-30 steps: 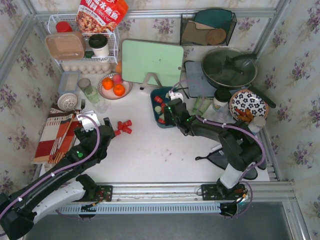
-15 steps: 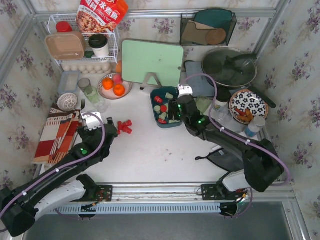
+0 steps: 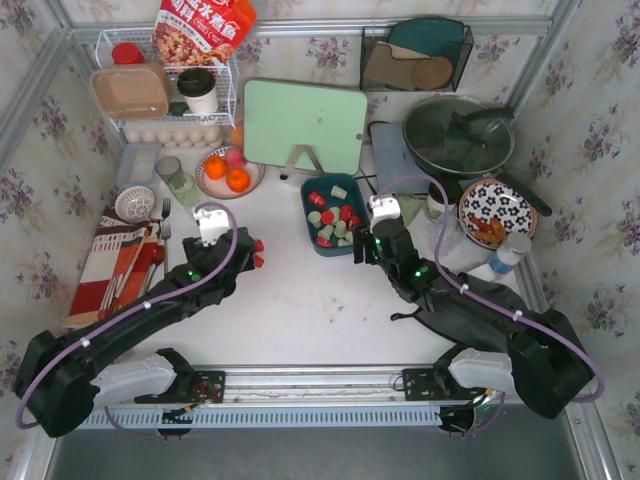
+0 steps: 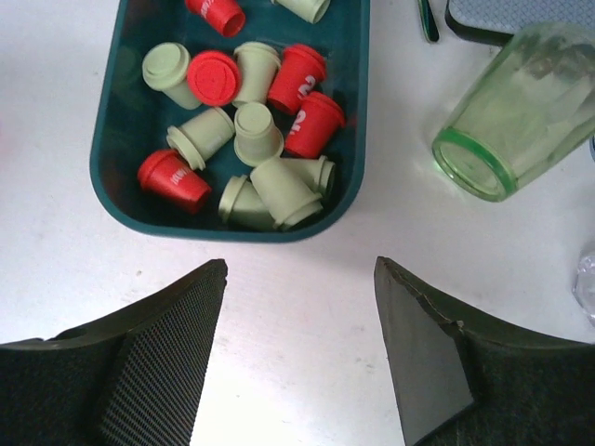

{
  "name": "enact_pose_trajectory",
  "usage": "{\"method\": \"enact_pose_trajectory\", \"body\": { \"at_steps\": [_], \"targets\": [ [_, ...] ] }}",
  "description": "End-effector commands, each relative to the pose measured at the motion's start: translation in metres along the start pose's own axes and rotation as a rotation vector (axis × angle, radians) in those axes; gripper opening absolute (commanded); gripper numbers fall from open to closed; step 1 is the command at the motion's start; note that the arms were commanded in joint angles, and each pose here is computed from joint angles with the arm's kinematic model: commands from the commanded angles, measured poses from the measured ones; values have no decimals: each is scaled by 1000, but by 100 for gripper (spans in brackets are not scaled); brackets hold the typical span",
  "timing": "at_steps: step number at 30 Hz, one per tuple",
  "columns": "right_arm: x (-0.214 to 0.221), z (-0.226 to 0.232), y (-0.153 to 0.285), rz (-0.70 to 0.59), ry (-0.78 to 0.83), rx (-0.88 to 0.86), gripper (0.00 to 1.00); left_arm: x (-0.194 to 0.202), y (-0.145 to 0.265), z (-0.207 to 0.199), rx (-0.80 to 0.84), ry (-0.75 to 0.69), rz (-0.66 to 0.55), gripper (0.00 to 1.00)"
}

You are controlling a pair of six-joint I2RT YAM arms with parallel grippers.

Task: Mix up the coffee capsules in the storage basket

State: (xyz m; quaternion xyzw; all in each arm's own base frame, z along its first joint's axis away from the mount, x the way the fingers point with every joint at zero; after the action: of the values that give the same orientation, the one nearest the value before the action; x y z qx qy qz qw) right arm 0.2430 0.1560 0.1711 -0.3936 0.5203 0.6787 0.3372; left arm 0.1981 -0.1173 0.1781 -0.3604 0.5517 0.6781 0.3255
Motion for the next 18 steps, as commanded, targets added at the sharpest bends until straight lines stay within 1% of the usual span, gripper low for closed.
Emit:
{"method": "enact_pose_trajectory", "body": {
  "at_steps": [1,5,9,12,14,18],
  "targets": [
    [-2,-4,4,-81,-5,-7,72,0,-5,-11,5,-7,80,92],
    [2,-5,8,-118,-29,-28,71,1,-12,-10,-33,-12,148,92],
    [8,-5,10,-116,-48,-53,71,9,-21,5,-97,10,227,93],
    [8,-3,11,-103,-53,-74,71,18,-31,19,-117,56,286,93],
    [7,-2,12,-100,-55,-87,71,25,-37,26,-103,99,329,93],
    [6,-2,15,-108,-65,-96,71,36,-47,34,-92,145,373,93]
  ]
}}
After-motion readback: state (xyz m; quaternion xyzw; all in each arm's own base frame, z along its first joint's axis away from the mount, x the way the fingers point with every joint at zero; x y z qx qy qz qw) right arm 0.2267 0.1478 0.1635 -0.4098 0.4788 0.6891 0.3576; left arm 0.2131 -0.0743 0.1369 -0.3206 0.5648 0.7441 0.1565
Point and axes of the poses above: each gripper's point midway between its finger pads, its own y axis back along the fingers, its own z axis along the line the jaws close on, x = y × z, the point moved 9 cm from there along y, back along the fingers, and after that the axes turned 7 degrees about -y, right-handed, at the moved point
